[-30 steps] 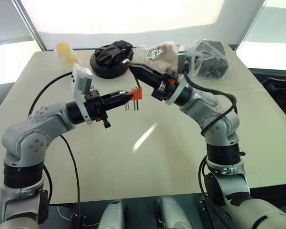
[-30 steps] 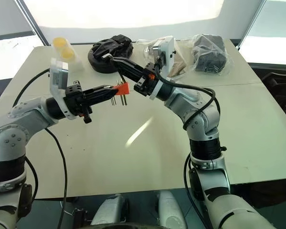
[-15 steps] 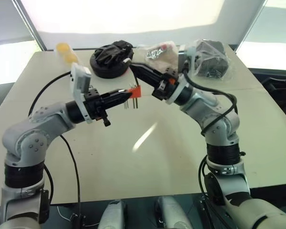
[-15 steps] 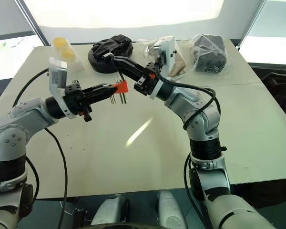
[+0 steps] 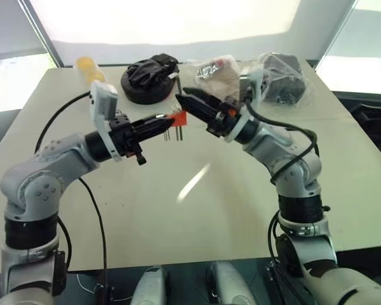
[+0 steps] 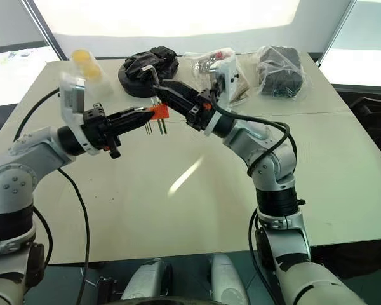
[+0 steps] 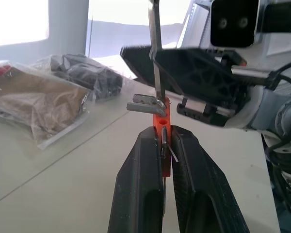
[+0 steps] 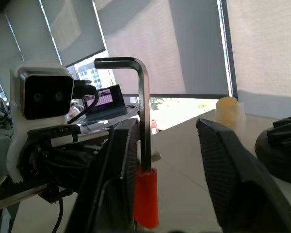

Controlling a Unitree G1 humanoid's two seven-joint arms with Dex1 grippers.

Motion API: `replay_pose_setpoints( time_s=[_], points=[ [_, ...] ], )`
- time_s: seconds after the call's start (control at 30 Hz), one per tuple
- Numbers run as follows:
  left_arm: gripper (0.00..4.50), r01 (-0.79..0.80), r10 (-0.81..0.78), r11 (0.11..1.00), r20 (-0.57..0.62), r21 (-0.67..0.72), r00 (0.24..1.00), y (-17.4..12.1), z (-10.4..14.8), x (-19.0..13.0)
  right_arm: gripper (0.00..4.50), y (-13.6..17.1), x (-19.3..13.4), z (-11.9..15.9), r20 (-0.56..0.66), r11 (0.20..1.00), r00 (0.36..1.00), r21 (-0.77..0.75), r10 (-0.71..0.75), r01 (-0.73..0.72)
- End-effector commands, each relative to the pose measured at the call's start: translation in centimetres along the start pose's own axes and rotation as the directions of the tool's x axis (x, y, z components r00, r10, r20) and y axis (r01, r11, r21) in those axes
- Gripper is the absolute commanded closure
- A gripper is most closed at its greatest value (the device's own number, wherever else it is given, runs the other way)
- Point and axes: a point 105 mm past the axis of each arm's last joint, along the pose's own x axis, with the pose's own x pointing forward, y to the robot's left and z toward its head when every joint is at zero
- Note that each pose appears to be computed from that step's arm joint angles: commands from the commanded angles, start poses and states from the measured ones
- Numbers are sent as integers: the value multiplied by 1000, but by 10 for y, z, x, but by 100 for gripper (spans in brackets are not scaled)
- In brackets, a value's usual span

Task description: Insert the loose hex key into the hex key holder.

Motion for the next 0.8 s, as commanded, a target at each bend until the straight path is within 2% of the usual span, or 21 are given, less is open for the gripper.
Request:
replay_pose_setpoints(
  time_s=[0.03,0.07,0.3,0.43,0.6,0.8],
  points=[
    [450,9,-11,999,40,43,999,-4,13,-1,51,2,-7,11,19,999,1000,-37,4,-4],
    [450,9,-11,999,38,43,999,-4,13,-1,2,0,-9,10,10,999,1000,-38,-1,1],
    [450,11,-12,999,17,44,1000,-5,5,-1,2,-9,-50,-6,-109,1000,994,-19,-21,19],
    [450,11,-11,1000,0,-1,1000,-7,-9,1,2,-16,-70,-7,-167,999,985,-28,-48,44],
    [450,32,-32,986,5,-161,999,-14,-39,15,2,-27,-85,1,-199,994,975,-48,-102,95],
    [450,17,-33,905,-28,-424,999,-17,-83,28,2,-30,-90,-2,-232,991,965,-65,-125,113]
  ],
)
